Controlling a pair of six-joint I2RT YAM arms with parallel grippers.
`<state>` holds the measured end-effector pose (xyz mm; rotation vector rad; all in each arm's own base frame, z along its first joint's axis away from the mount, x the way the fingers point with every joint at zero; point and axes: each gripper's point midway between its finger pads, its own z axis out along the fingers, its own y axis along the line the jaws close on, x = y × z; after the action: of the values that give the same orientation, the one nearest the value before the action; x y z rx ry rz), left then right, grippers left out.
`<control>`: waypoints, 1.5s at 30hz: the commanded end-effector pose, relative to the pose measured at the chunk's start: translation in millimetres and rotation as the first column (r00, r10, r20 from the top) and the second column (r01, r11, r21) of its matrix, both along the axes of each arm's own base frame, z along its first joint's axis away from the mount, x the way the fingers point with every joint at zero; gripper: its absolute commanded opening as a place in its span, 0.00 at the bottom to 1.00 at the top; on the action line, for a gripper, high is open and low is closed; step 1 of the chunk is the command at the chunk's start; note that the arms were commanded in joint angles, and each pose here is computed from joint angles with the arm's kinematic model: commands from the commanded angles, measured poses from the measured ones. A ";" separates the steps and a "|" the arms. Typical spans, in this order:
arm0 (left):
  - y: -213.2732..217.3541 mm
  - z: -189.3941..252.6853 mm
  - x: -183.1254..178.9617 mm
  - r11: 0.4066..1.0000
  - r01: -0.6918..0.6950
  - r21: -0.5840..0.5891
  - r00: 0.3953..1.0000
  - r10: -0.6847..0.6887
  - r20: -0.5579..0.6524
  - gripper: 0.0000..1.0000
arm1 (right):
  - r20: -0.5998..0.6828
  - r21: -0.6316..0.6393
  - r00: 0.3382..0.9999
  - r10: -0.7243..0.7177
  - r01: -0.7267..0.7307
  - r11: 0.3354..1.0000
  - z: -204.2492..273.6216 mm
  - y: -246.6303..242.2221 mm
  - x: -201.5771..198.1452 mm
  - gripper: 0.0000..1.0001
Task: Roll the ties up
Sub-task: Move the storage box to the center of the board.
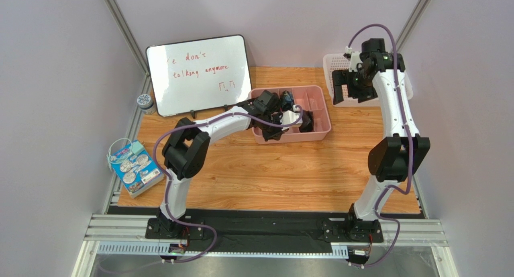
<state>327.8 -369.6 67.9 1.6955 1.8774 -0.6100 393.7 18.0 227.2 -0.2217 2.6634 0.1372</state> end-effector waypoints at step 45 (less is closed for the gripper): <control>33.3 279.5 144.2 0.907 -0.209 -0.366 0.752 0.388 0.533 0.99 | 0.316 0.085 0.949 -0.021 -0.006 0.996 95.1 -40.7 -14.0 1.00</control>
<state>507.2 -367.2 172.4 1.4477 1.5836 -0.1633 381.4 -22.2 270.3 -0.0975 2.5264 0.2072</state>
